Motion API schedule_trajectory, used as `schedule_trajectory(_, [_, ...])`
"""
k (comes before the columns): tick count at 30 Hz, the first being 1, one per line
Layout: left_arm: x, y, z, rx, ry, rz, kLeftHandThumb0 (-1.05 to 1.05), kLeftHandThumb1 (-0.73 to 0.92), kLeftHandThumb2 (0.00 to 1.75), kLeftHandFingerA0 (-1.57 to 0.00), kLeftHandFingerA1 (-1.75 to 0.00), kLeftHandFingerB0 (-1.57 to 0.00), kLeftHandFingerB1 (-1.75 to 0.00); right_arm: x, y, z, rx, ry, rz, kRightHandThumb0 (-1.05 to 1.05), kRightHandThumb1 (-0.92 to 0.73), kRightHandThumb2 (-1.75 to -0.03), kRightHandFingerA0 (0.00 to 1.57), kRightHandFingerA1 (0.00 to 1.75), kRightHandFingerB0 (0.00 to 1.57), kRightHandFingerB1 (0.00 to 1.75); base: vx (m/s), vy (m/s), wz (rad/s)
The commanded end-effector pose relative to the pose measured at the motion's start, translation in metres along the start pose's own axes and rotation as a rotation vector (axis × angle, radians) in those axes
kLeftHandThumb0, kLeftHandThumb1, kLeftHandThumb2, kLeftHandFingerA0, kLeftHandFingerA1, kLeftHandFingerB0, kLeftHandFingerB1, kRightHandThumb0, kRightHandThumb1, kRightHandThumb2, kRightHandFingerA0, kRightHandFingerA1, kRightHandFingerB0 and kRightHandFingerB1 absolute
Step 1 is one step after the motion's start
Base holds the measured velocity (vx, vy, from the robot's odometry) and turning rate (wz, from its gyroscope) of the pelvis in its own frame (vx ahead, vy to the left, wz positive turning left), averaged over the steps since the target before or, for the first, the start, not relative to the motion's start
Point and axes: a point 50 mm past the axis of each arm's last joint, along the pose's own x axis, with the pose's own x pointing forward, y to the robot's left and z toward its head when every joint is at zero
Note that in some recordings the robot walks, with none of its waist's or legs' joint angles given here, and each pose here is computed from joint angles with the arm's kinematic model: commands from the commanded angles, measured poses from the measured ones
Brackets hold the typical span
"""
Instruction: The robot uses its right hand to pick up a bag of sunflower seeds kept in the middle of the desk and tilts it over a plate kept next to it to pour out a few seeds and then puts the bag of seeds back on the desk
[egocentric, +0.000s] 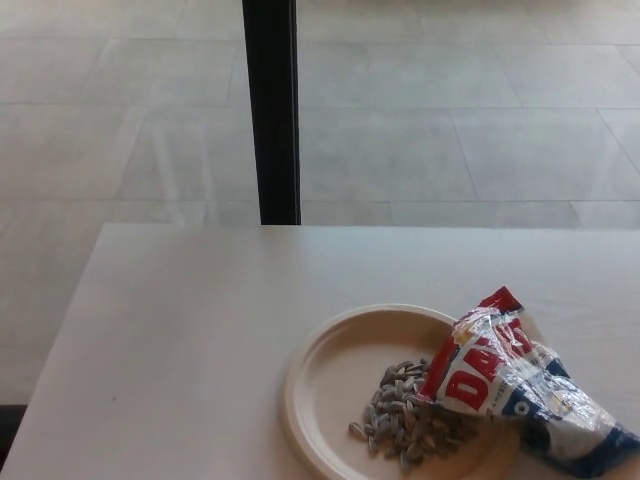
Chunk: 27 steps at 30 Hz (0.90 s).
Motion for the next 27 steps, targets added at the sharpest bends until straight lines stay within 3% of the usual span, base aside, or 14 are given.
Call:
schedule_trajectory(1, [-0.005,0.01,0.001,0.004,0.011,-0.013,-0.83,0.8,1.25,-0.15,-0.64,-0.07,-0.4,-0.003,-0.002,0.004,-0.178,-0.011,0.064,-0.75,-0.84,-0.66,0.0,0.06,0.0,0.22,0.0,0.0,0.0])
schedule_trajectory(3, [-0.005,0.012,0.001,0.007,0.026,-0.002,-0.79,0.78,1.26,-0.26,-0.73,0.0,-0.38,-0.005,-0.005,0.002,-0.196,-0.025,0.061,-0.72,-0.82,-0.64,0.0,0.12,0.02,0.23,0.0,0.0,0.0])
schedule_trajectory(4, [-0.006,0.014,0.0,0.058,0.017,0.001,-0.86,0.8,1.22,-0.34,-0.74,-0.07,-0.42,-0.005,-0.006,0.001,-0.205,-0.007,0.038,-0.77,-0.63,-1.02,0.02,0.21,0.04,0.23,0.0,0.0,0.0])
schedule_trajectory(5, [-0.008,0.016,-0.002,0.114,0.038,0.021,-0.84,0.81,1.24,-0.33,-0.71,-0.07,-0.43,-0.005,-0.004,0.001,-0.244,-0.014,0.034,-0.75,-0.63,-1.03,0.0,0.23,0.03,0.27,0.0,0.0,0.0])
schedule_trajectory(6, [-0.008,0.016,-0.002,0.136,0.041,0.009,-0.78,0.83,1.26,-0.01,-0.52,-0.13,-0.4,-0.005,-0.004,0.002,-0.273,-0.019,0.043,-0.79,-0.65,-1.03,0.01,0.21,0.06,0.23,0.0,0.0,0.0])
schedule_trajectory(8, [-0.01,0.019,-0.006,0.136,0.077,-0.004,-0.77,0.9,1.31,-0.06,-0.58,-0.05,-0.36,-0.004,-0.004,0.002,-0.297,-0.007,0.018,-0.76,-0.6,-1.03,0.01,0.31,0.03,0.23,0.0,0.0,0.0])
schedule_trajectory(9, [-0.012,0.018,-0.008,0.16,0.076,-0.013,-0.78,0.92,1.06,-0.1,-0.56,0.0,-0.3,-0.005,-0.006,0.003,-0.268,-0.018,0.002,-0.78,-0.62,-1.03,0.0,0.3,0.01,0.21,0.0,0.0,0.0])
schedule_trajectory(14, [-0.019,0.023,-0.022,0.125,0.097,-0.014,-0.79,0.89,1.31,-0.02,-0.43,-0.01,-0.35,-0.01,-0.014,0.002,-0.308,-0.009,0.008,-0.76,-0.6,-1.03,0.01,0.3,0.06,0.27,0.0,0.0,0.0])
schedule_trajectory(15, [-0.021,0.026,-0.025,0.128,0.12,0.015,-0.8,0.92,1.0,-0.08,-0.49,0.0,-0.32,-0.009,-0.012,0.001,-0.319,0.001,0.015,-0.78,-0.79,-0.65,0.06,0.34,0.08,0.22,0.0,0.0,0.0])
schedule_trajectory(16, [-0.023,0.028,-0.028,0.082,0.121,0.026,-0.73,0.86,1.29,0.0,-0.47,-0.04,-0.37,-0.008,-0.012,-0.001,-0.297,0.036,0.031,-0.79,-0.6,-1.04,0.02,0.25,0.03,0.21,0.0,0.0,0.0])
schedule_trajectory(19, [-0.028,0.03,-0.035,0.069,0.135,-0.004,-0.74,0.9,1.3,0.0,-0.52,-0.06,-0.37,-0.011,-0.016,-0.005,-0.3,0.069,0.039,-0.85,-0.63,-1.05,0.0,0.18,0.0,0.14,0.0,0.0,0.0])
schedule_trajectory(20, [-0.031,0.034,-0.038,0.088,0.134,0.027,-0.73,0.92,0.96,-0.21,-0.62,0.0,-0.36,-0.01,-0.014,-0.009,-0.289,0.102,0.036,-0.91,-0.64,-1.03,0.09,0.18,0.08,0.11,0.0,0.0,0.0])
schedule_trajectory(21, [-0.031,0.036,-0.037,0.168,0.158,0.038,-0.74,0.91,1.3,0.0,-0.4,-0.01,-0.36,-0.01,-0.013,-0.012,-0.279,0.124,0.049,-0.93,-0.65,-1.05,0.08,0.14,0.07,0.09,0.0,0.0,0.0])
schedule_trajectory(27, [-0.036,0.036,-0.044,0.134,0.136,0.036,-0.71,0.84,1.24,-0.02,-0.52,-0.11,-0.42,-0.01,-0.01,-0.013,-0.577,0.113,0.071,-0.85,-0.66,-1.06,0.02,0.37,0.11,0.26,0.0,0.0,0.0])
